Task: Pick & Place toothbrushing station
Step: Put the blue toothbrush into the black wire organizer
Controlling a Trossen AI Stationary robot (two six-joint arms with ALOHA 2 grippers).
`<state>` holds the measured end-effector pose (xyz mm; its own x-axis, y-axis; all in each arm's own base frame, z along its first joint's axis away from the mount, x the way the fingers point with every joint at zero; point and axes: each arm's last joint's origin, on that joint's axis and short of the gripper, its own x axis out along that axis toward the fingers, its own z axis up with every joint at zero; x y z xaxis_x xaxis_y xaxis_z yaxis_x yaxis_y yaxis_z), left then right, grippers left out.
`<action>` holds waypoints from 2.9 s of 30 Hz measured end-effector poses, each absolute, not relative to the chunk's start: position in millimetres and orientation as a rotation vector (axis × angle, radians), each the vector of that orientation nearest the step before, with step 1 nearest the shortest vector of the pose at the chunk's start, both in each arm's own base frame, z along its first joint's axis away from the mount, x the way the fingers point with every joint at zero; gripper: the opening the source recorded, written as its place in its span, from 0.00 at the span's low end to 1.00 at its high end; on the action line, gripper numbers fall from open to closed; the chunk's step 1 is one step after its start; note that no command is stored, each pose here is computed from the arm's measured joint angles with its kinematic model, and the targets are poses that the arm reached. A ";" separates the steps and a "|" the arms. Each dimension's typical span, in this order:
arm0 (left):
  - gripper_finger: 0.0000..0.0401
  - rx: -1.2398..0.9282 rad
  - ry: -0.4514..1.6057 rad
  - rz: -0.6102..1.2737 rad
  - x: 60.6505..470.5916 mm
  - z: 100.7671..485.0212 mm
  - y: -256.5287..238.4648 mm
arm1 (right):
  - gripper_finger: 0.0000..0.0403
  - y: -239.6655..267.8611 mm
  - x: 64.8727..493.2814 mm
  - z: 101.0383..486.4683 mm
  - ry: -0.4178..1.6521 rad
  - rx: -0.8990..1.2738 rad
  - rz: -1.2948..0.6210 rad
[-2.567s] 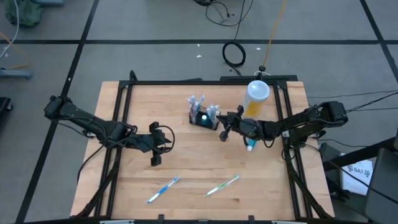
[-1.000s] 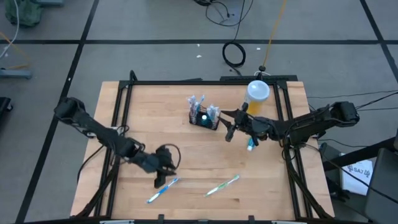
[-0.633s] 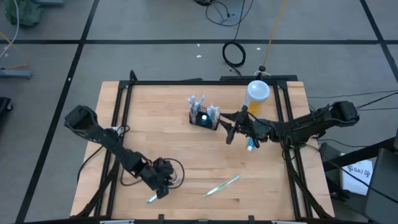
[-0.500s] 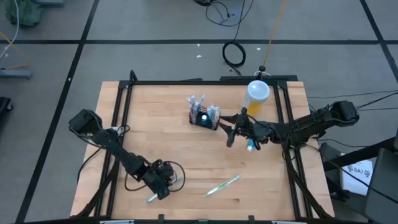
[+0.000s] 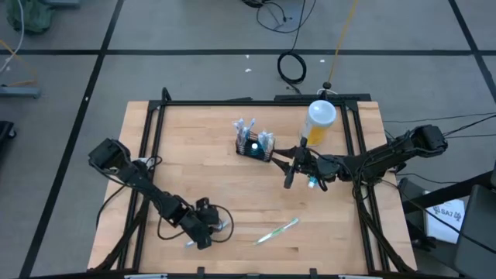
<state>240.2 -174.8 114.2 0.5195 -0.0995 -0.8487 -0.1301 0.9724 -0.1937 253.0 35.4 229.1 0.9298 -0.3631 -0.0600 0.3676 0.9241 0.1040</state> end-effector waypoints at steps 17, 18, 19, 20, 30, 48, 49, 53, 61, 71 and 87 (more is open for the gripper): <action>0.20 0.002 1.008 0.104 242.8 111.2 -157.3 | 0.32 35.4 253.0 229.1 0.040 0.116 -0.375; 0.17 -0.004 1.008 0.107 243.5 111.2 -156.4 | 0.32 35.4 253.0 229.1 0.040 0.116 -0.375; 0.14 -0.009 1.007 0.112 244.5 111.3 -155.2 | 0.32 35.4 253.0 229.1 0.040 0.116 -0.375; 0.10 -0.013 1.006 0.117 245.5 111.3 -153.7 | 0.32 35.4 253.0 229.1 0.040 0.116 -0.375; 0.03 -0.102 0.875 0.159 256.5 133.4 -139.8 | 0.32 35.4 253.0 229.1 0.040 0.116 -0.375; 0.01 0.093 -0.040 0.125 249.5 302.6 -95.4 | 0.32 35.4 253.0 229.2 0.039 0.116 -0.375; 0.01 0.111 -0.069 0.116 251.2 305.8 -91.4 | 0.32 35.4 253.0 229.2 0.039 0.116 -0.375; 0.02 0.145 -0.075 0.200 263.9 303.0 -68.8 | 0.32 35.4 253.0 229.2 0.039 0.117 -0.375; 0.02 0.124 -0.122 0.284 298.3 282.3 -24.2 | 0.32 35.3 253.0 229.2 0.039 0.117 -0.377; 0.01 0.179 -0.384 0.337 303.5 293.4 28.2 | 0.32 35.3 253.0 229.2 0.039 0.116 -0.377; 0.01 0.137 -0.434 0.300 269.2 216.1 53.7 | 0.32 35.2 253.1 229.3 0.039 0.117 -0.378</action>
